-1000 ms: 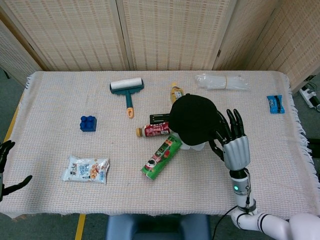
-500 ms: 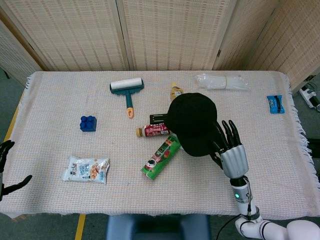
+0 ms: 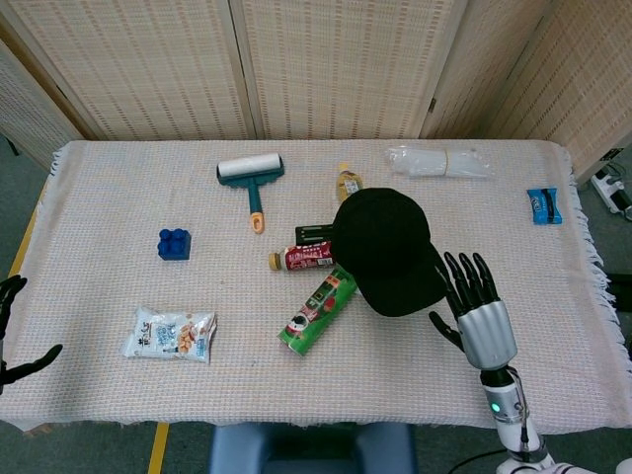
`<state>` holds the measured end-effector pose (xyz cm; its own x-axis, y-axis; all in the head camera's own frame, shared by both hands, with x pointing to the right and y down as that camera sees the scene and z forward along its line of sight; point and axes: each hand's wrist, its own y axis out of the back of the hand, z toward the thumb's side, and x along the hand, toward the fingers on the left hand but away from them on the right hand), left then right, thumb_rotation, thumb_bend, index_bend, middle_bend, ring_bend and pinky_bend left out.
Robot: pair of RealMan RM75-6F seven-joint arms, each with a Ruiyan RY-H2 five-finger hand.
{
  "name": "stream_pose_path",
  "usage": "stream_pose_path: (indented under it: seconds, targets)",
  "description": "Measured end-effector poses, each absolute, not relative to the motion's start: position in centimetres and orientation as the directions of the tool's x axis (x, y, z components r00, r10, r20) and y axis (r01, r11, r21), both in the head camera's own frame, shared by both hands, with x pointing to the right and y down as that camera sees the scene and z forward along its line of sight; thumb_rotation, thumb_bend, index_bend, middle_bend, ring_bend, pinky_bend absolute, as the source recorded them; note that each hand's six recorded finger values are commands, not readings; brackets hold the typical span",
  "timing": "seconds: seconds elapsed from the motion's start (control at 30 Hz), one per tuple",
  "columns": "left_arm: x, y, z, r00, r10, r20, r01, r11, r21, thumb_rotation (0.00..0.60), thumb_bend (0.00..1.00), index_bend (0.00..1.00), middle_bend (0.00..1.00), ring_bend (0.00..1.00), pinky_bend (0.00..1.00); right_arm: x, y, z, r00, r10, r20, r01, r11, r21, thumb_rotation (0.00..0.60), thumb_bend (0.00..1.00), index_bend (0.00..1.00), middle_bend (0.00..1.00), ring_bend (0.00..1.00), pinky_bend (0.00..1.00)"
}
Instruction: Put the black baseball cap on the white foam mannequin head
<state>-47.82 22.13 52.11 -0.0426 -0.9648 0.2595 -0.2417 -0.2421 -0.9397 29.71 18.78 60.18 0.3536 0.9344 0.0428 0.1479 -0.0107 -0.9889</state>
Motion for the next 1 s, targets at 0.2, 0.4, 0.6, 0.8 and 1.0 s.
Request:
stream_pose_path:
  seconds: [0.2, 0.4, 0.6, 0.8, 1.0]
  targets:
    - [-47.4, 22.4, 51.8, -0.024, -0.966, 0.258, -0.244, -0.244, -0.938, 0.6, 0.08, 0.13, 0.14, 0.07, 0.19, 33.0, 20.9, 58.1, 0.319, 0.946, -0.055, 0.09, -0.088, -0.992, 0.6, 0.09, 0.0, 0.0, 0.0, 0.0]
    - [-47.5, 22.7, 52.4, -0.016, -0.954, 0.301, -0.209, -0.291, -0.934, 0.6, 0.08, 0.13, 0.15, 0.07, 0.19, 36.1, 22.7, 56.2, 0.23, 0.953, -0.197, 0.01, -0.204, -0.979, 0.6, 0.09, 0.0, 0.0, 0.0, 0.0]
    - [-47.2, 23.2, 53.2, 0.021, -0.934, 0.357, -0.139, -0.356, -0.924, 0.6, 0.08, 0.15, 0.15, 0.07, 0.18, 40.4, 24.6, 55.1, 0.081, 0.928, -0.363, -0.066, -0.359, -0.931, 0.6, 0.09, 0.0, 0.0, 0.0, 0.0]
    - [-46.7, 23.7, 53.7, 0.048, -0.928, 0.37, -0.09, -0.373, -0.924, 0.6, 0.08, 0.15, 0.15, 0.07, 0.18, 41.9, 24.4, 55.0, 0.041, 0.908, -0.416, -0.017, -0.416, -0.909, 0.6, 0.1, 0.0, 0.0, 0.0, 0.0]
    - [-46.4, 23.9, 53.5, 0.059, -0.927, 0.37, -0.086, -0.373, -0.924, 0.6, 0.08, 0.15, 0.16, 0.07, 0.18, 42.1, 24.3, 54.8, 0.05, 0.902, -0.428, -0.006, -0.428, -0.904, 0.6, 0.1, 0.0, 0.0, 0.0, 0.0]
